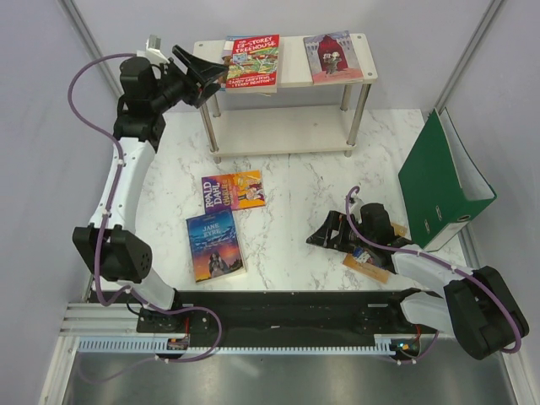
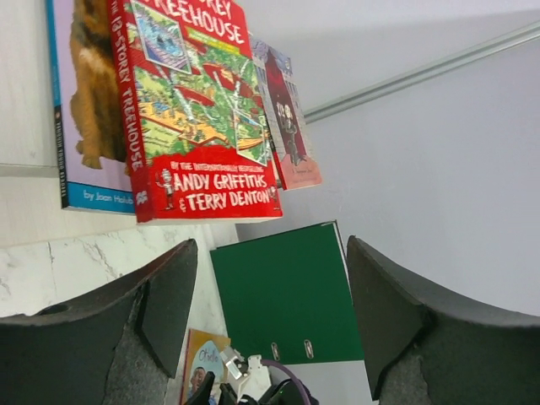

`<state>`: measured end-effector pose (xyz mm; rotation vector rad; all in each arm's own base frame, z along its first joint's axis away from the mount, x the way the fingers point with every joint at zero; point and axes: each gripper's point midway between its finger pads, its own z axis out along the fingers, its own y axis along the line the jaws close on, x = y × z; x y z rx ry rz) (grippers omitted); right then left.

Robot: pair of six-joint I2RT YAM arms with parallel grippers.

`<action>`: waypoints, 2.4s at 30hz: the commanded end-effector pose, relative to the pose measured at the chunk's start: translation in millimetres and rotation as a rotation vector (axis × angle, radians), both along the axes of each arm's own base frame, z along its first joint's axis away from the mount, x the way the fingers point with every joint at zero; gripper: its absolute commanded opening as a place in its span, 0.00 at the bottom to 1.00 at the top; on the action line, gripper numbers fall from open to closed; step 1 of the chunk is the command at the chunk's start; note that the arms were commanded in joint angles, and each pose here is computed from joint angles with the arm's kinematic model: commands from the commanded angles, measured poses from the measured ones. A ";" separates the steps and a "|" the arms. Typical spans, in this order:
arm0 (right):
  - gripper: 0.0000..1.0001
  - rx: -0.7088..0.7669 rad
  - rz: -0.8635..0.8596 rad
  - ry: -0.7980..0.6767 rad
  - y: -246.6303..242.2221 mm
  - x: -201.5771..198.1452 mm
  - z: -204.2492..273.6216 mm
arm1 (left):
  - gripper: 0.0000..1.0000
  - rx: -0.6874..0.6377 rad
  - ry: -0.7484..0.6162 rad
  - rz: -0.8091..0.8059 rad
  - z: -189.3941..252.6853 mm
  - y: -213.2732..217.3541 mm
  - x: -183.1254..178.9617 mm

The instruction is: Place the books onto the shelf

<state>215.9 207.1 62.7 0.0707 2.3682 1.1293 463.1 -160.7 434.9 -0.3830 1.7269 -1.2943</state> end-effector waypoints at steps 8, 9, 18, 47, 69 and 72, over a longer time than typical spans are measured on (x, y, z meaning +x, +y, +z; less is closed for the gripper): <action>0.98 0.021 0.015 -0.029 4.6 2.7 5.8 | 0.74 0.231 0.016 0.018 1.9 12.8 -0.4; 0.98 0.021 0.015 -0.029 4.6 2.7 5.8 | 0.72 0.224 0.028 0.007 -1.5 10.6 -0.8; 0.98 0.022 0.016 -0.028 4.9 2.9 5.5 | 0.65 0.148 0.096 -0.041 -19.2 -0.6 6.0; 0.98 0.022 0.016 -0.033 4.6 2.9 7.1 | 0.51 0.082 0.115 -0.010 -40.7 -20.2 37.5; 0.98 0.022 0.016 -0.028 4.5 1.9 5.5 | 0.02 -0.083 0.025 -0.051 -8.4 -23.5 17.4; 0.98 0.021 0.013 -0.030 4.0 2.5 5.8 | 0.02 -0.124 -0.023 -0.072 6.5 -25.6 17.2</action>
